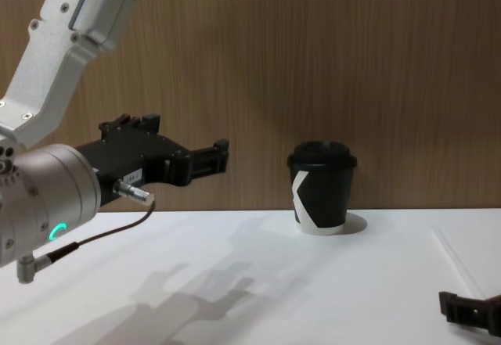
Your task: Pick up the straw with one hand, pass it to the other hand, and insert it into the cup.
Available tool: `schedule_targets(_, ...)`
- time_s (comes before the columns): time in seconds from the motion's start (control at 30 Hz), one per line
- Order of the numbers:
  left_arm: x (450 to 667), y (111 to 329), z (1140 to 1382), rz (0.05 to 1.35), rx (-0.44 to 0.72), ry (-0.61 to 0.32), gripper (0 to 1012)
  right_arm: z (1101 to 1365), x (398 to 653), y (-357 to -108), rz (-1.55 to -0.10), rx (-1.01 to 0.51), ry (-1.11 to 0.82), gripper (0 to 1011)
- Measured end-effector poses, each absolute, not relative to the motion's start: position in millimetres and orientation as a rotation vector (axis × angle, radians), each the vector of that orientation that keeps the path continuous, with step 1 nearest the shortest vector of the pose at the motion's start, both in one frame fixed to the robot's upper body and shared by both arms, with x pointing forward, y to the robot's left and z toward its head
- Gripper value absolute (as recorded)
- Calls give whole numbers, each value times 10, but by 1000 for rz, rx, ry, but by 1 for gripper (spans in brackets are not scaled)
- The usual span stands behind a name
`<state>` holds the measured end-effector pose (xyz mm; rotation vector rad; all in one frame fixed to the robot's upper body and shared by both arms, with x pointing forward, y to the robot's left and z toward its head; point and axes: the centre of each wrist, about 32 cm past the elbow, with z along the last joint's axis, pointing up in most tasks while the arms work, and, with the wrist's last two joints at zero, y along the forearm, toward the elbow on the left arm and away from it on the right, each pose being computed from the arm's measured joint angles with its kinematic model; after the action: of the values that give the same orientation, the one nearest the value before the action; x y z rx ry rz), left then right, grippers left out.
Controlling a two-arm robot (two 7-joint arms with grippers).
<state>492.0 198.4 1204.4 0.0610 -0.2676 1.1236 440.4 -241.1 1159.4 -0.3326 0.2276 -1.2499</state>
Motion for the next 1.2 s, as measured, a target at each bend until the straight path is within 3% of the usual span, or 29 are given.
schedule_targets(0.47, 4920, 1984, 12044, 1124, 61, -268, 1003, 11588, 4411, -2402, -1247, -333, 233, 557)
schedule_targets(0.87, 4920, 1984, 12044, 1124, 61, -268, 1003, 11586, 4413, -2398, -1245, -334, 235, 391)
schedule_targets(1.2, 4920, 1984, 12044, 1124, 61, -268, 1003, 11584, 4413, -2397, -1245, -335, 236, 324)
